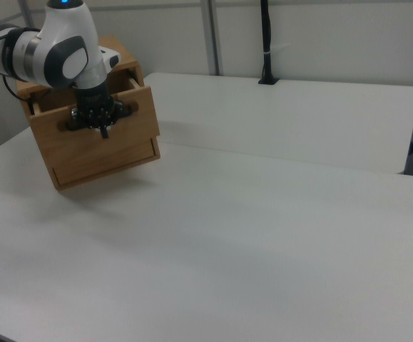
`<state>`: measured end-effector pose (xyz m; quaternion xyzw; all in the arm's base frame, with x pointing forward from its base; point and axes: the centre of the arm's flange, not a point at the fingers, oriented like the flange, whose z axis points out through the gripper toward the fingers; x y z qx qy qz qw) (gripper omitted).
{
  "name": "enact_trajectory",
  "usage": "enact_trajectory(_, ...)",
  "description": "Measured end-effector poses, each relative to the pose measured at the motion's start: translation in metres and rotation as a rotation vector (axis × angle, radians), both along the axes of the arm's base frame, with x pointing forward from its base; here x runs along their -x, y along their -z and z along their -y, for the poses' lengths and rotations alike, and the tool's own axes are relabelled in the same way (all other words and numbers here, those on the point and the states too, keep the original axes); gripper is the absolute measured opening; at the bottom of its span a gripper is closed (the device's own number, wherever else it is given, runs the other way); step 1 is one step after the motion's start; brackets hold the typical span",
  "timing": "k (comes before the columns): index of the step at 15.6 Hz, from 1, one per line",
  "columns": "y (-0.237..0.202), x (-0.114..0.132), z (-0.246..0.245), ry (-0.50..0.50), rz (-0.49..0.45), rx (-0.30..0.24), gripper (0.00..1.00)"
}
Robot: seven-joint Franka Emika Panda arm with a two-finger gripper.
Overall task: Close the drawer by sliding it
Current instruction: 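Push the drawer front with the gripper into the wooden cabinet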
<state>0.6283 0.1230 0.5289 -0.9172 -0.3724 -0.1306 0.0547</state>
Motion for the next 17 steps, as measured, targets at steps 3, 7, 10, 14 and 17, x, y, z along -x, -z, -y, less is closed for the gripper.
enact_trajectory(3, 0.014, -0.016, -0.025, 0.005, 0.094, -0.032, 0.01)
enact_trajectory(7, 0.034, -0.029, -0.071, 0.018, 0.206, -0.094, 0.01)
enact_trajectory(10, 0.038, -0.030, -0.103, 0.034, 0.277, -0.153, 0.01)
enact_trajectory(14, 0.036, -0.030, -0.121, 0.072, 0.335, -0.206, 0.01)
enact_trajectory(17, 0.038, -0.031, -0.121, 0.090, 0.333, -0.214, 0.01)
